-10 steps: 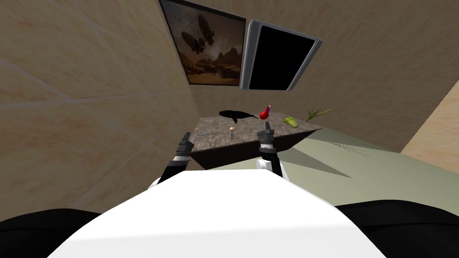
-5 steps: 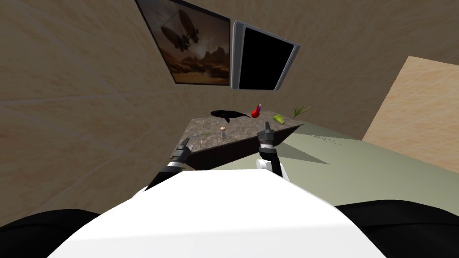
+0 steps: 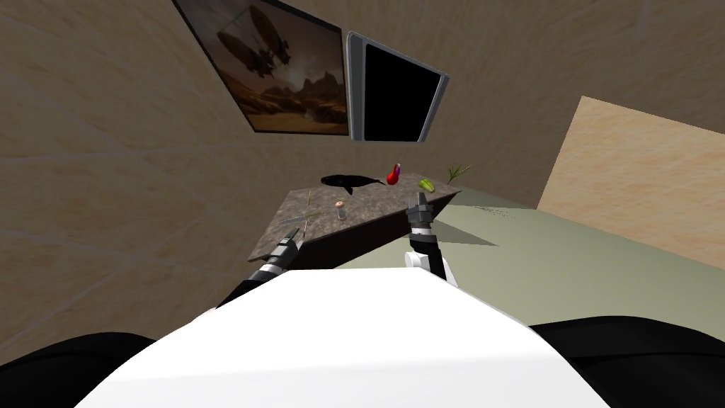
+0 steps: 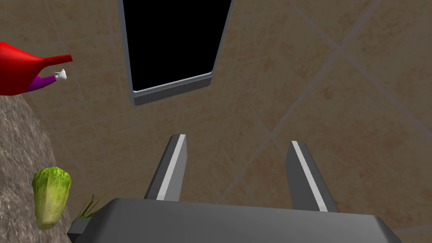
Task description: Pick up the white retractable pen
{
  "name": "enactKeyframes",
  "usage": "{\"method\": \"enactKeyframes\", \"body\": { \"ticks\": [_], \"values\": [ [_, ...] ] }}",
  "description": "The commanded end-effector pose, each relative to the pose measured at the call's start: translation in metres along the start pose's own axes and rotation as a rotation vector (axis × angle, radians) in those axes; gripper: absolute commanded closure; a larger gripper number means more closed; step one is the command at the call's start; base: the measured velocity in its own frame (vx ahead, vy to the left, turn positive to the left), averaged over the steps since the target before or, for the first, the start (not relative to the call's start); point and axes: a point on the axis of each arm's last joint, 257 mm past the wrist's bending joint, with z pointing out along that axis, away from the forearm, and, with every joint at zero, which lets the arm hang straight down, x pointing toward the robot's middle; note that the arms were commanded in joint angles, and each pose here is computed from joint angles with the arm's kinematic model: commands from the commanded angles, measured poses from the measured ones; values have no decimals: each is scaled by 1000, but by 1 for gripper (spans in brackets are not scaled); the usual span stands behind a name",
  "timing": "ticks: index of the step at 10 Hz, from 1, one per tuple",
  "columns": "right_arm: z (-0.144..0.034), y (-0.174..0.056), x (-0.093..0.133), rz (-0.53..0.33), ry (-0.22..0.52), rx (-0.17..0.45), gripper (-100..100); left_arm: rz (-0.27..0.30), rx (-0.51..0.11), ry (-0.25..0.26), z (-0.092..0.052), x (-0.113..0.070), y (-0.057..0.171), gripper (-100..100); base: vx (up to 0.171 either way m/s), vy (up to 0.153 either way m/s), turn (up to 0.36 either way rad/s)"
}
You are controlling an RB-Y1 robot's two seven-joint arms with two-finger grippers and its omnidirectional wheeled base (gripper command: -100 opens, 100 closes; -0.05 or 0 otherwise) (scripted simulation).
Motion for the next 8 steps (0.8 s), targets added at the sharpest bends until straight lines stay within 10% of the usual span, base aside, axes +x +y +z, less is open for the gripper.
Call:
{"method": "enactKeyframes", "body": {
  "ticks": [1,8],
  "values": [
    [0,0,0,0,0,0,0,0,-42,12,-7,-4,9,-100,2,-55,-86],
    [0,0,0,0,0,0,0,-9,-346,61,-53,-17,76,-100,14,-64,-172]
  ]
}}
